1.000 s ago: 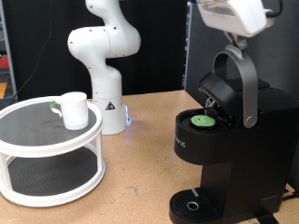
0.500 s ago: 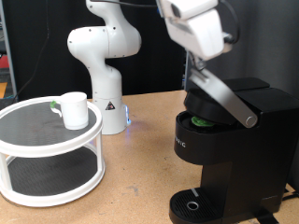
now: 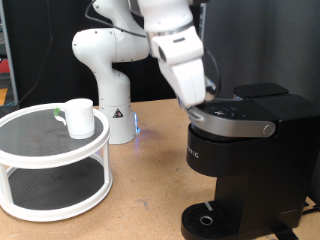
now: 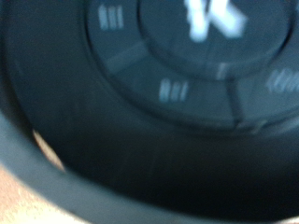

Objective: Make a cup of coffee with the keurig machine

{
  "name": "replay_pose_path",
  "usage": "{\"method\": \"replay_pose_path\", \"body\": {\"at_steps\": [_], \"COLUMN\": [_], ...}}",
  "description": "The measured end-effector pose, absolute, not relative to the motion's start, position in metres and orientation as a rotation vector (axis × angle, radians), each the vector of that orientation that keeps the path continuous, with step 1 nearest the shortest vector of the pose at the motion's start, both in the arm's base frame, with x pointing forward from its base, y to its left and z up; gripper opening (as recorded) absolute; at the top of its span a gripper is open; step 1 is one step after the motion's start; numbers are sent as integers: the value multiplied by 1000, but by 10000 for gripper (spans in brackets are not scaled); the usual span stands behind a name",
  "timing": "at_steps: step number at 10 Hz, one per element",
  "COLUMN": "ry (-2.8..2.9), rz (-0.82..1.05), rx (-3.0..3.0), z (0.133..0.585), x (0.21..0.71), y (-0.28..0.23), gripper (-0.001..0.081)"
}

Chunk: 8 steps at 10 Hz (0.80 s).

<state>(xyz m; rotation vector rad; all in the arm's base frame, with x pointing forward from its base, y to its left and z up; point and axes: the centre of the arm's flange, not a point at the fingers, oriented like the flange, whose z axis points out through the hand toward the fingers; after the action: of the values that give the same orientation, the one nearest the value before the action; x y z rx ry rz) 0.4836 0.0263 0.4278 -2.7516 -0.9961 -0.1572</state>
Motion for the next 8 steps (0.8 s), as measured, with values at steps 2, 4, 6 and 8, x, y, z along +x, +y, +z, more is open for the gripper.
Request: {"method": "replay_pose_path", "body": {"at_steps": [2, 4, 6, 8], "ry": [-977, -960, -959, -958], "rz": [-178, -157, -147, -179], "rx": [-2788, -2796, -2795, -2774], "z": [405, 387, 374, 373], "x": [482, 479, 477, 477], "y": [21, 18, 17, 15], "gripper": [2, 2, 2, 2]}}
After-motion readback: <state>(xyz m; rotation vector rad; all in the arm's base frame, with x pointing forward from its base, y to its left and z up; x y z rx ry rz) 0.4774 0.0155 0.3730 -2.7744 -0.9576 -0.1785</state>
